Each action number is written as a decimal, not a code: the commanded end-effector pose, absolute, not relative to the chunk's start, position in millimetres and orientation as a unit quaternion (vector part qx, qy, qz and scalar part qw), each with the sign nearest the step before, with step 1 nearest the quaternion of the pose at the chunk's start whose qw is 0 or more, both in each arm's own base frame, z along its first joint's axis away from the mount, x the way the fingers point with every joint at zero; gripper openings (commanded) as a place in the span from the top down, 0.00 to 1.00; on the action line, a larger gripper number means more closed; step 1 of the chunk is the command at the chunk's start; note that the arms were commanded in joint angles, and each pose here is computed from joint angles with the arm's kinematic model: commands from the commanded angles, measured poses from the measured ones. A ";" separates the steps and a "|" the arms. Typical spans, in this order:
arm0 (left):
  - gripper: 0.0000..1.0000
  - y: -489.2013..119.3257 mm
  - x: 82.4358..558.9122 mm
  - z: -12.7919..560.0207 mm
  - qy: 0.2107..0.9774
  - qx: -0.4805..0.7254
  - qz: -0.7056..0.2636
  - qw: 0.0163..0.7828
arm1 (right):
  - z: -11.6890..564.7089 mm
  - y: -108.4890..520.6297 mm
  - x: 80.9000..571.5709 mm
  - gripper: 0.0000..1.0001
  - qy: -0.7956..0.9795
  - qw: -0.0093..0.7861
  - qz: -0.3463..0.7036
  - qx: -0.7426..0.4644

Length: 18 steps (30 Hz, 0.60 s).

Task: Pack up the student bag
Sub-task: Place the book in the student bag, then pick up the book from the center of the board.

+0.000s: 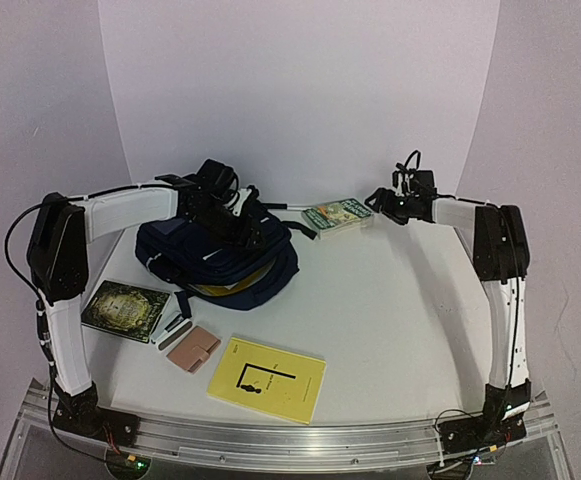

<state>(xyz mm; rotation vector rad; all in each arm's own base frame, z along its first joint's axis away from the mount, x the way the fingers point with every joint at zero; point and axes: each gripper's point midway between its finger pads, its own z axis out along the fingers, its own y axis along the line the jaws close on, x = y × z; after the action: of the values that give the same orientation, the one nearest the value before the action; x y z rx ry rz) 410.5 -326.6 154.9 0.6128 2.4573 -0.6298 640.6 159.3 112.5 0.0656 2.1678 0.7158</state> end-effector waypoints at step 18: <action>0.24 -326.5 404.1 210.4 0.893 0.221 -0.235 0.315 | 49.6 156.1 691.5 0.34 0.856 0.408 0.291 0.127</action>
<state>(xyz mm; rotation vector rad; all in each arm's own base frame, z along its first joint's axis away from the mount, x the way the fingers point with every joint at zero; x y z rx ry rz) 405.1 -331.0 169.3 0.6028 2.4303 -0.6089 679.3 166.1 45.9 0.2306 2.1998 0.7983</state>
